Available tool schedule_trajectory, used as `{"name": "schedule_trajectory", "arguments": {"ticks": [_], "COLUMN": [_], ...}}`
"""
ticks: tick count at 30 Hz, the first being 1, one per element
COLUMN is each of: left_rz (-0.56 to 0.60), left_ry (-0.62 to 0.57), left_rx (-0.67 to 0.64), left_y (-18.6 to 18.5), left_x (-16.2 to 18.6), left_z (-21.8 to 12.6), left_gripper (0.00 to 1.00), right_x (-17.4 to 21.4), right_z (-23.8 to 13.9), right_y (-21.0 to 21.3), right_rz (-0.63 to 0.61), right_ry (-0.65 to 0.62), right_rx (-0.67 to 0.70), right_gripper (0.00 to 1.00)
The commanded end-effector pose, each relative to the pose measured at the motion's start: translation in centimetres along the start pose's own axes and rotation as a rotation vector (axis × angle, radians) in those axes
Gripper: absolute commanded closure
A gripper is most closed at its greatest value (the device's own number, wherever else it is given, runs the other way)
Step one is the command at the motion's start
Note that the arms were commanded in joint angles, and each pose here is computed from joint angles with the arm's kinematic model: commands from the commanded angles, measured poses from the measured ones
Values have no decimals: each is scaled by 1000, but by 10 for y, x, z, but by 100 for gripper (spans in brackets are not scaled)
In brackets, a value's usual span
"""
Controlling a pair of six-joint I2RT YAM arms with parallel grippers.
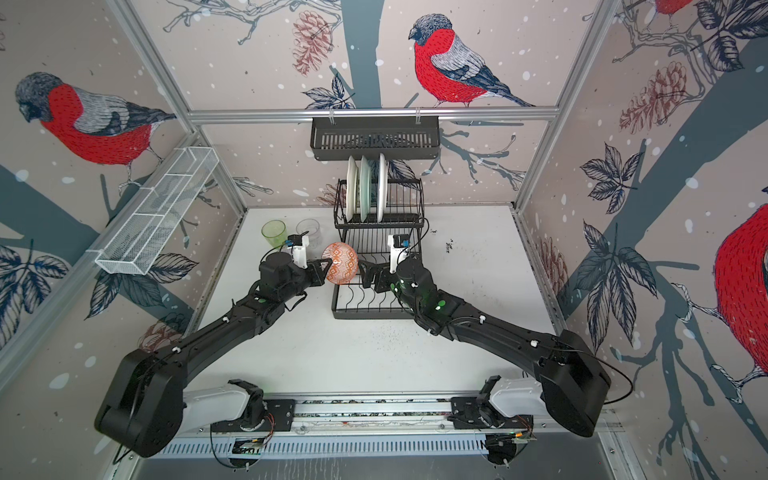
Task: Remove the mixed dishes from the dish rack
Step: 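Carry the blue bowl with the left gripper toward the stacked bowls while the right withdraws, then lower the blue bowl onto the striped bowl stack and open the left gripper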
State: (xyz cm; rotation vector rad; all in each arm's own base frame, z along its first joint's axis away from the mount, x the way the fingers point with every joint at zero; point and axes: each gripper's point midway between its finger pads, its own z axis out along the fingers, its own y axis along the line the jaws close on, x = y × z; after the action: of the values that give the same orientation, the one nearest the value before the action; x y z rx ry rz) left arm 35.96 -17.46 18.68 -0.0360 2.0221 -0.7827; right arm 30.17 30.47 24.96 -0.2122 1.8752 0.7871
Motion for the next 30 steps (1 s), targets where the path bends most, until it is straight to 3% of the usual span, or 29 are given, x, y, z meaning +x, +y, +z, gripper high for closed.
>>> {"name": "schedule_trajectory", "arguments": {"ticks": [1,10,18,23,30], "left_rz": [43,-53,-125,-98,-101], "left_ry": [-52,-118,-109,-127,-141], "left_rx": [-87,-261,-482,-569,-810], "left_y": [14,70,134,145,181], "left_x": [-14,-33,-39,-49,-54], "left_z": [-1,-16,-33,-41,-62], "left_gripper": [100,100,100,100,100], "right_x": [0,-2,-2,1,10], "right_z": [-3,0,0,-1,-4], "right_y": [-14,-25,-32,-39,-54], "right_rz": [-30,-80,-66,-76,-77], "right_ry": [0,21,15,14,24], "right_rx": [60,67,28,31,55], "right_gripper": [0,0,1,1,0]}}
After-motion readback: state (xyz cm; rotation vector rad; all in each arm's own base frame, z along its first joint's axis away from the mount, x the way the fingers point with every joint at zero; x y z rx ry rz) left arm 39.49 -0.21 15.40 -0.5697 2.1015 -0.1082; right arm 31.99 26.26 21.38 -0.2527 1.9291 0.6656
